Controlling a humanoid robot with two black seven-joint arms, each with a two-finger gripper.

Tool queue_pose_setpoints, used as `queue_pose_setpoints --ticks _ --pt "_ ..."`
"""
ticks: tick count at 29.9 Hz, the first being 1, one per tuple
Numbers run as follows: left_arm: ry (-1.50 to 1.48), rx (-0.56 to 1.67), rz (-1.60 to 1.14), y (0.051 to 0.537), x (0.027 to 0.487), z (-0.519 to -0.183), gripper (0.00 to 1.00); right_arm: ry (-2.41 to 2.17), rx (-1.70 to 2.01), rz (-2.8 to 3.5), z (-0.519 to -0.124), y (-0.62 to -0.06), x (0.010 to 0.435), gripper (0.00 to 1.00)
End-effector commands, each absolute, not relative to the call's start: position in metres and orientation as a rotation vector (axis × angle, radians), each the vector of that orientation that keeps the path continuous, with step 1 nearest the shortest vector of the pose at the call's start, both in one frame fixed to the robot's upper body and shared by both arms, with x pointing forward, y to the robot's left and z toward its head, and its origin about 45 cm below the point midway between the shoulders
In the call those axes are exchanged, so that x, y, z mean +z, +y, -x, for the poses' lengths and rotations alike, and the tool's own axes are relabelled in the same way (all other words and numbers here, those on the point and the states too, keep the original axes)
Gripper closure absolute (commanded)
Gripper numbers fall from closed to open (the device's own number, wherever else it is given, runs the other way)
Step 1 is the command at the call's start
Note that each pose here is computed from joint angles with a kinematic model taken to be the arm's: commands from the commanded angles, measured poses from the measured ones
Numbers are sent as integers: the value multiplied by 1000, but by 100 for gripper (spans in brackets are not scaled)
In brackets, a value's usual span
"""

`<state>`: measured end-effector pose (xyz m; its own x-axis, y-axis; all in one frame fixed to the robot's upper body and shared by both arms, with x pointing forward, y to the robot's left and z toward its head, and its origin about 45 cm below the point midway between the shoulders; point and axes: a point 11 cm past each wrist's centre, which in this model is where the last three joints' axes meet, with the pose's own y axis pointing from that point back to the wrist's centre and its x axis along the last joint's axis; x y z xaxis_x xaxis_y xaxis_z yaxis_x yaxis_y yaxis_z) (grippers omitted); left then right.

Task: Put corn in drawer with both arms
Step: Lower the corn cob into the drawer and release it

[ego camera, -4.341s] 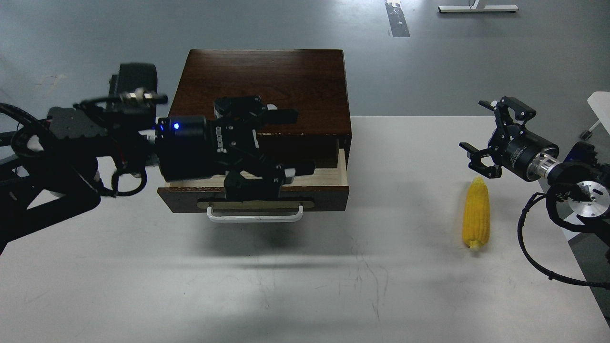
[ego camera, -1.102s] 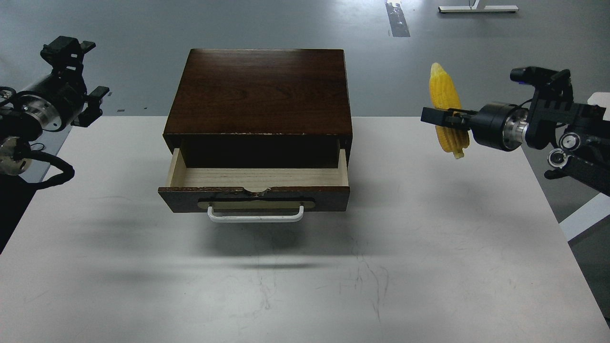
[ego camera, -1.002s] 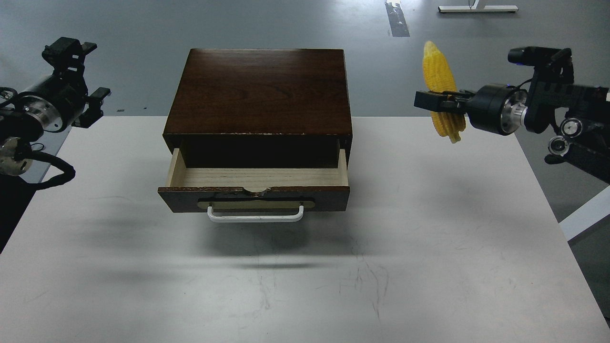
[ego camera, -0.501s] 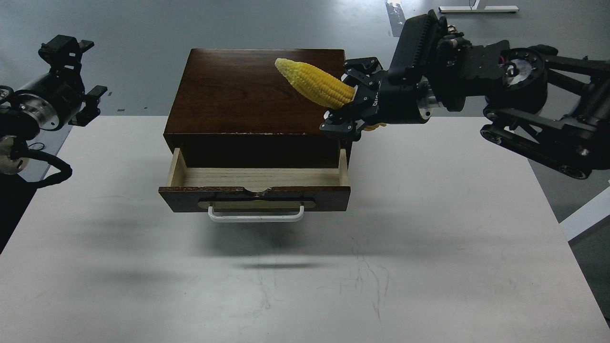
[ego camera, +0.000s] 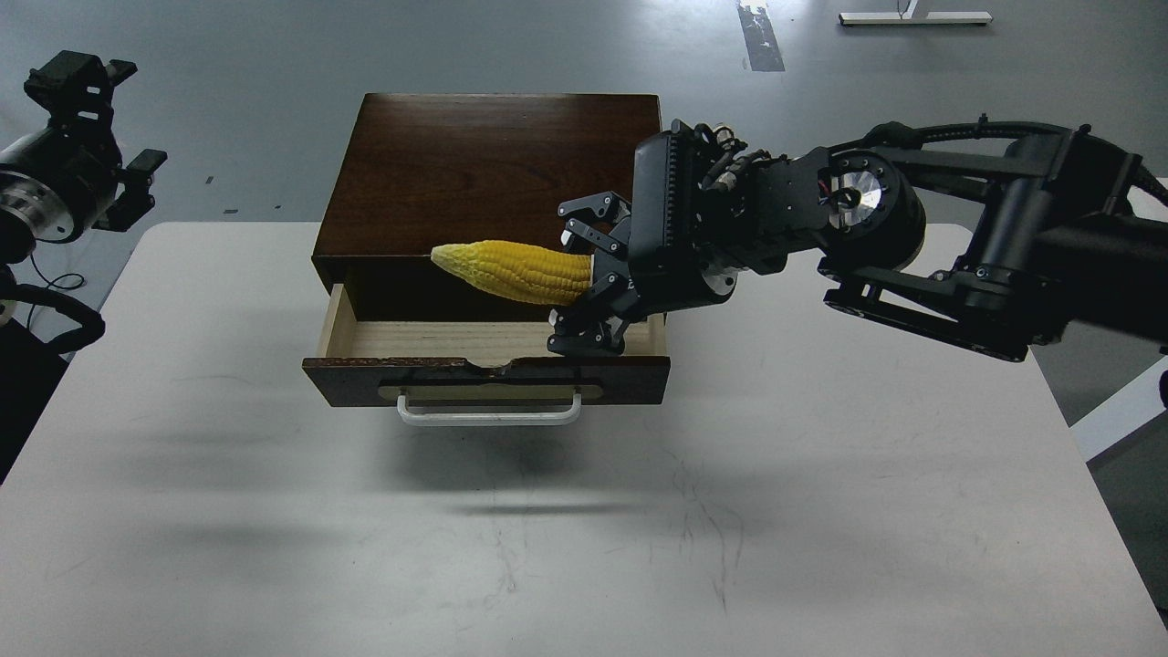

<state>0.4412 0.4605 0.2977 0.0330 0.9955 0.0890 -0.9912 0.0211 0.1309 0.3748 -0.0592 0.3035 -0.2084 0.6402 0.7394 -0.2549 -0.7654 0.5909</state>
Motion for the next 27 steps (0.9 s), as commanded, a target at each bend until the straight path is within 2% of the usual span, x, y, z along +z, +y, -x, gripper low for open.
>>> queue_pose_setpoints --ticks 1,4,6,7,9,10,11,27 --pt "19 1541 -164 461 300 -441 2 455 2009 -1469 -379 -58 302 91" --pt "9 1544 -156 462 301 -441 2 454 2012 -1473 -380 -55 300 83" --pt "6 1549 -158 465 302 -439 2 439 2019 -1477 -382 -54 299 63" --pt "3 1553 -160 467 303 -439 2 434 2027 -1480 -382 -52 298 45" --pt "2 1554 -160 468 303 -439 2 426 2033 -1483 -383 -51 298 27" --pt "1 1555 -161 469 304 -438 2 420 2034 -1481 -385 -51 298 10" --pt "0 1557 -162 470 304 -438 2 421 2035 -1483 -384 -49 297 6" --pt "-16 1567 -166 479 313 -434 2 377 2049 -1534 -382 -43 297 4"
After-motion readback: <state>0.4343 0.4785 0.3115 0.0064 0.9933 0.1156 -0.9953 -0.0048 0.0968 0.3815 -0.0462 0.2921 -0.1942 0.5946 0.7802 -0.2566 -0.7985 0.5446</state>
